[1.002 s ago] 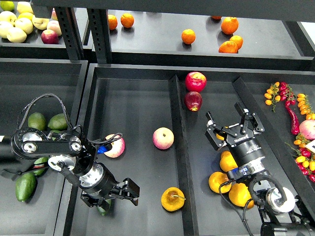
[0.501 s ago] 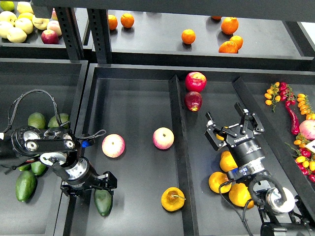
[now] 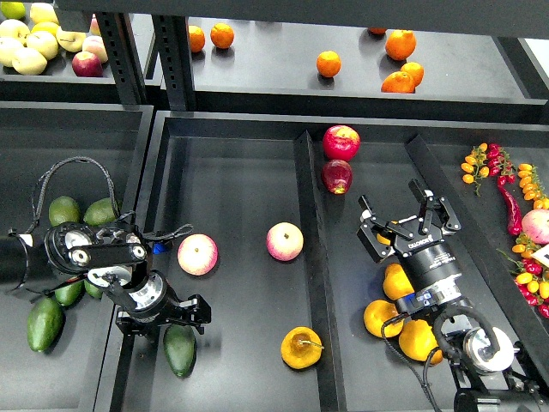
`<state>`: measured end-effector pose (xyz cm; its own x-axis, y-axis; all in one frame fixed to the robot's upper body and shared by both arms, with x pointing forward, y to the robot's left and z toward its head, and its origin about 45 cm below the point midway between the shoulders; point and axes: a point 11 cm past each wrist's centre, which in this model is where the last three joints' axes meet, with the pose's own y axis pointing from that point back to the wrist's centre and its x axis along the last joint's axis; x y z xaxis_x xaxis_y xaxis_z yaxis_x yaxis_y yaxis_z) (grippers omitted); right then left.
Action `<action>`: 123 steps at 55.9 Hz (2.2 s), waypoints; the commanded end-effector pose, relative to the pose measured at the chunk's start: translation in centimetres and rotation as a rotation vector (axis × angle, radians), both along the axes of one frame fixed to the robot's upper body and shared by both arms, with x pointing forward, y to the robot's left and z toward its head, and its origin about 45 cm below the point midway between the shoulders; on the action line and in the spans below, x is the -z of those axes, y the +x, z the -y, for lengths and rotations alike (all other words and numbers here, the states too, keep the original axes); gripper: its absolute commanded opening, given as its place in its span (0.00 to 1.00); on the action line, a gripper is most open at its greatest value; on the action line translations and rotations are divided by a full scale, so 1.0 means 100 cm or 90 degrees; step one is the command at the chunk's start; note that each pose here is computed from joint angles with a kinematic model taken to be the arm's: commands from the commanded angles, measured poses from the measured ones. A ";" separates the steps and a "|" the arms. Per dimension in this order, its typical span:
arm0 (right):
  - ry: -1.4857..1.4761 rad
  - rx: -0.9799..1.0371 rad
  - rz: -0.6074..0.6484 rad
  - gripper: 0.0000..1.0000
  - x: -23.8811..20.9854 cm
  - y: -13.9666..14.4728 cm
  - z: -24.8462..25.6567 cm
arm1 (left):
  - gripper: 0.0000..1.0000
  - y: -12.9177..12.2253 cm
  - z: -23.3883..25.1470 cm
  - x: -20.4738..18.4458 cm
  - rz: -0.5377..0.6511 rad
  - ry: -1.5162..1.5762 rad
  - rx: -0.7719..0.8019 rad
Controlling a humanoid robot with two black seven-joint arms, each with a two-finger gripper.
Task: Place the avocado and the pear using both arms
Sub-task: 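Close the left gripper around the dark green avocado, then lift the avocado and carry it over the bin of avocados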
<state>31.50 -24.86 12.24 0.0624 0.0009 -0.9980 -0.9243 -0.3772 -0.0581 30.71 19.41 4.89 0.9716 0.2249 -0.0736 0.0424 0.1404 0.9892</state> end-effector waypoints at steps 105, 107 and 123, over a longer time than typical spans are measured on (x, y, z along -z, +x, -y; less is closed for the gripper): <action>-0.001 0.001 -0.002 0.99 0.003 -0.001 0.001 | 0.31 0.063 -0.056 -0.054 0.094 0.020 -0.100; -0.001 0.001 -0.002 0.99 0.003 -0.001 0.001 | 0.31 0.065 -0.065 -0.057 0.099 0.026 -0.109; -0.001 0.001 -0.001 0.99 0.003 -0.001 0.001 | 0.33 0.079 -0.133 -0.090 0.145 0.060 -0.183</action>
